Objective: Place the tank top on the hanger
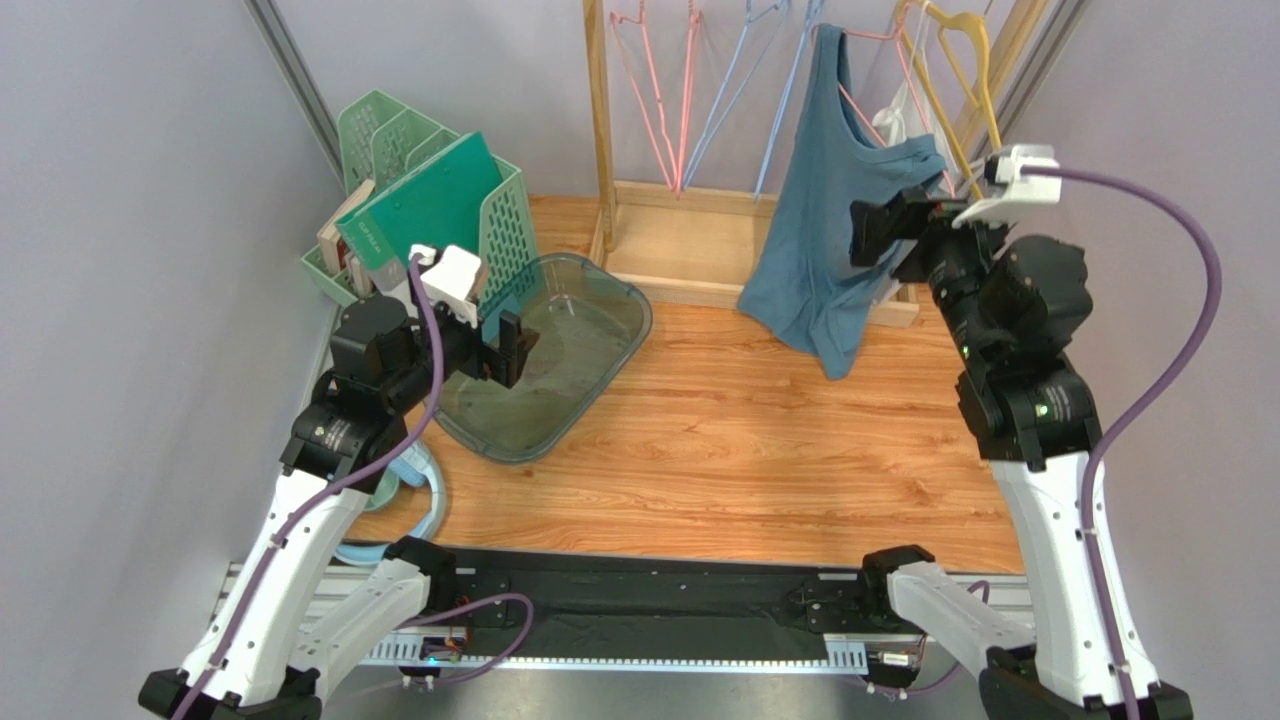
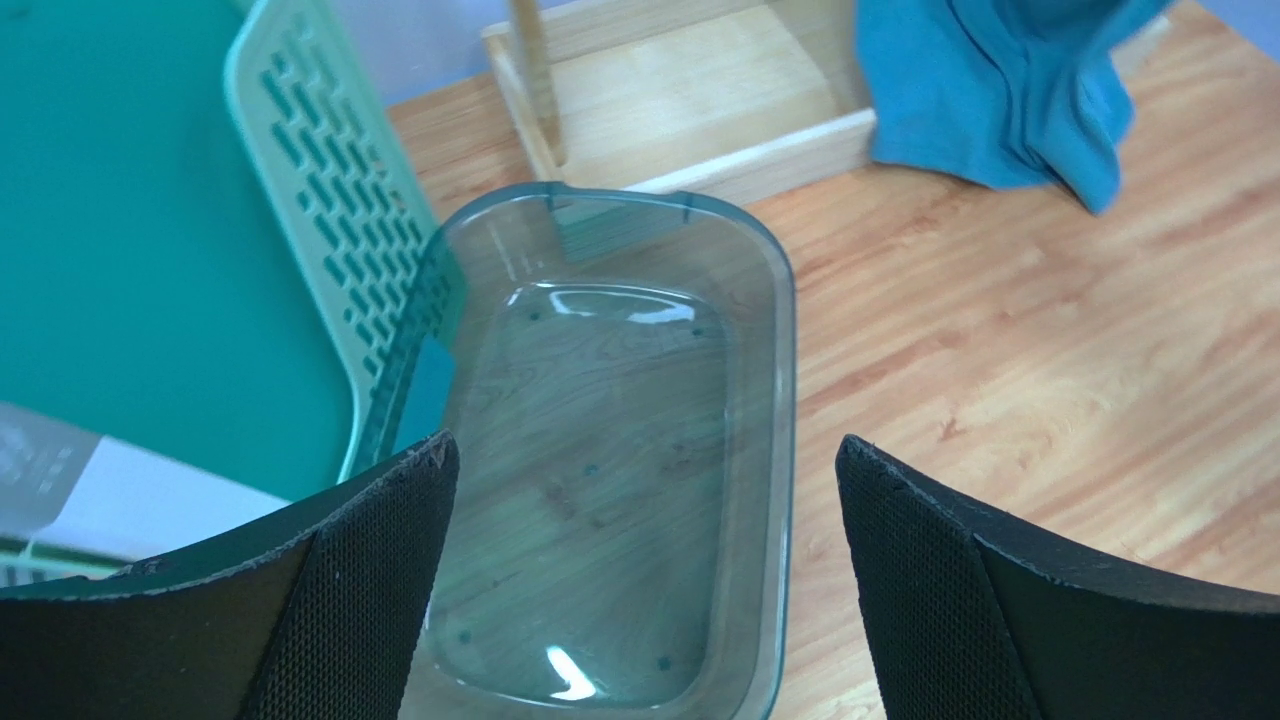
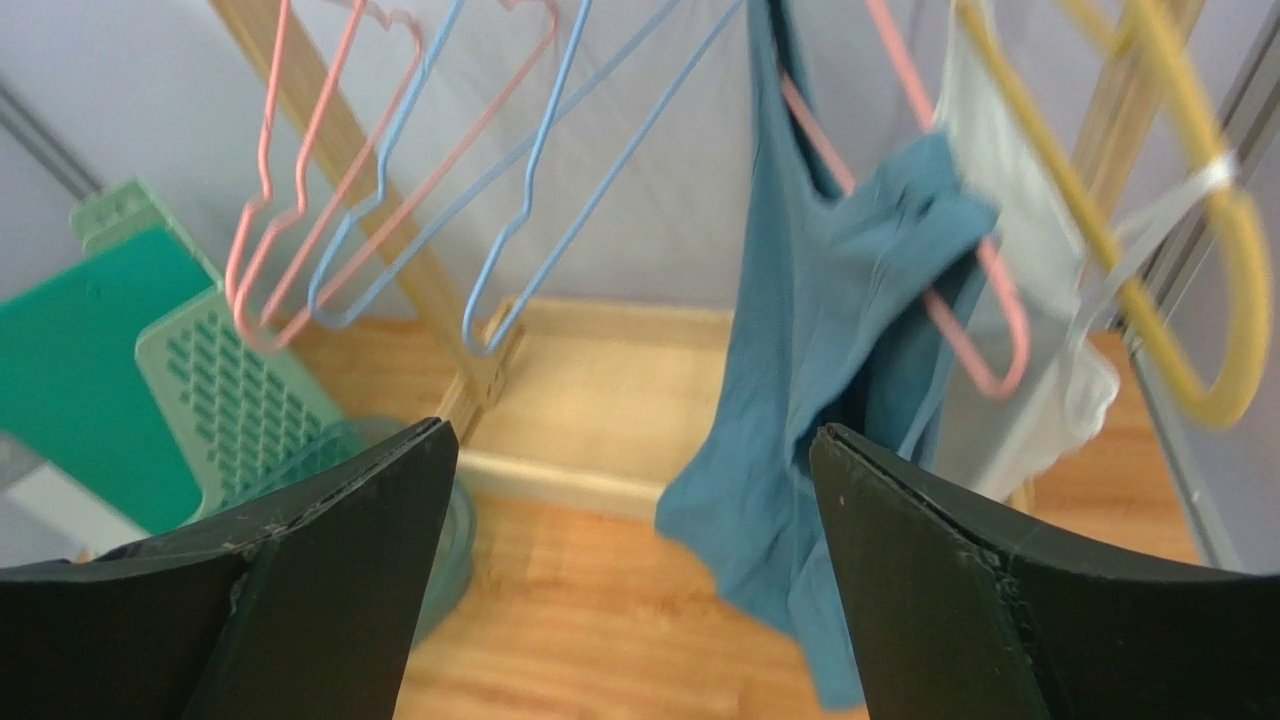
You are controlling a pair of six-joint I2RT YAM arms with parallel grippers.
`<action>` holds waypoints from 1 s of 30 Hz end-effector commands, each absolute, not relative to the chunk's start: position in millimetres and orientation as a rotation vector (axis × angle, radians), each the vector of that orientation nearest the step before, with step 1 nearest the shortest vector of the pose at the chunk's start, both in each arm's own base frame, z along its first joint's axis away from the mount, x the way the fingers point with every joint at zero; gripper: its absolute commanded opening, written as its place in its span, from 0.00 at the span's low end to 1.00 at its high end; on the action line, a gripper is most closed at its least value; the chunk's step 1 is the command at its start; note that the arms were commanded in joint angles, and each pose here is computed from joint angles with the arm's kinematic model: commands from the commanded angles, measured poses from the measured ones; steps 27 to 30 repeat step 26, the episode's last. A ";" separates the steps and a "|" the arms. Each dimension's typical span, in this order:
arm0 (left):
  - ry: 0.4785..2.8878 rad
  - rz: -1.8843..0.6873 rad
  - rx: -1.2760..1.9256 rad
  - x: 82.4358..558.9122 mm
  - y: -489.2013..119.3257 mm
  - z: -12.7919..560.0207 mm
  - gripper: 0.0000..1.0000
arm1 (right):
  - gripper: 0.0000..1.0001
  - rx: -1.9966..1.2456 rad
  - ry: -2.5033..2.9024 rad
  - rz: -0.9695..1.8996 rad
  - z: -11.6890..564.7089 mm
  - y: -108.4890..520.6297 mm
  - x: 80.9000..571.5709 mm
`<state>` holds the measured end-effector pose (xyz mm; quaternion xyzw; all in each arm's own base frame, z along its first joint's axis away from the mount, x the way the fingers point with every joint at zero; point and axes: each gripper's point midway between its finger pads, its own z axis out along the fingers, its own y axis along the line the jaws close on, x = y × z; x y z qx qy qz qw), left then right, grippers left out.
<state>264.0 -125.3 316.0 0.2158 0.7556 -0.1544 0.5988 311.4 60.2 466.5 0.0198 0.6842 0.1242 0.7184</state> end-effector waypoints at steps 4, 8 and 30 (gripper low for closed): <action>1.686 -0.295 0.247 270.2 -89.6 342.3 0.99 | 0.95 0.032 1.726 0.333 368.8 78.7 281.2; 1.687 -0.266 0.246 270.9 -85.4 343.1 0.99 | 0.95 0.052 1.797 0.289 324.0 71.1 274.7; 1.646 -0.225 0.189 266.6 -73.7 354.9 0.99 | 0.95 0.058 1.840 0.289 300.1 71.6 272.9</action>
